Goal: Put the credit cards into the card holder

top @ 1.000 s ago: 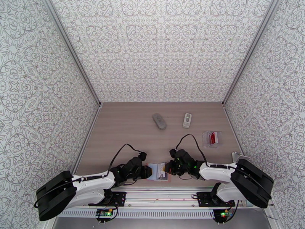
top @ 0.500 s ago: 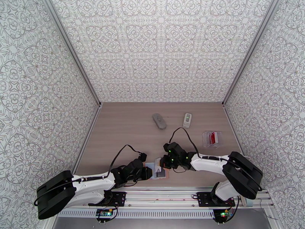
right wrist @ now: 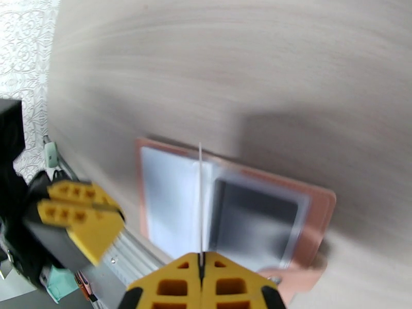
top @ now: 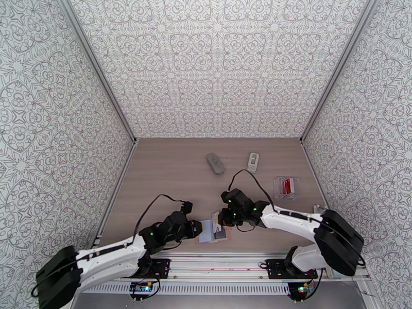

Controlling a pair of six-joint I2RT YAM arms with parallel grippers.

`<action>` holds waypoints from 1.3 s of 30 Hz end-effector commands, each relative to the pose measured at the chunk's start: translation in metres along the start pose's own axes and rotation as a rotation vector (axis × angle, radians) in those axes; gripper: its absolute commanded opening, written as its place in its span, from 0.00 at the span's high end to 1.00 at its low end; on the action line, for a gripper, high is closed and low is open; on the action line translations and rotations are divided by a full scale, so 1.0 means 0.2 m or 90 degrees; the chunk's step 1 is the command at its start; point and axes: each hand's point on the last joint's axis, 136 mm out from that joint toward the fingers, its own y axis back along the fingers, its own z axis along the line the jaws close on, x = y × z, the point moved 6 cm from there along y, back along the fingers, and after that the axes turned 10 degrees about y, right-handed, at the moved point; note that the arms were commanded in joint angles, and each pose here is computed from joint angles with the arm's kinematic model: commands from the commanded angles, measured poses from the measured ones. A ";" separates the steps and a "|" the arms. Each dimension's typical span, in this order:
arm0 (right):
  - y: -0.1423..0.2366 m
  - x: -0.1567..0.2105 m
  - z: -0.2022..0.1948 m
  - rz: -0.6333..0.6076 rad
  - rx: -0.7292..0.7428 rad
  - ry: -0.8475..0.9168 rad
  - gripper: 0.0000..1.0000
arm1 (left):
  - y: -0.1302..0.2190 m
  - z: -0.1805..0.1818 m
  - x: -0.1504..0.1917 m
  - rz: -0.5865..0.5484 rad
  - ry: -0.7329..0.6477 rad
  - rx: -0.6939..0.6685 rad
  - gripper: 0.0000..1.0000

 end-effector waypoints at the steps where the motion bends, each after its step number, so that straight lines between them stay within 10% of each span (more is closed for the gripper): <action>1: 0.05 -0.02 0.05 -0.014 -0.015 -0.005 1.00 | 0.02 0.08 0.01 0.017 0.015 -0.023 0.85; 39: -0.05 0.11 -0.03 0.003 -0.025 -0.034 1.00 | -0.13 0.20 0.10 0.077 0.029 -0.124 0.95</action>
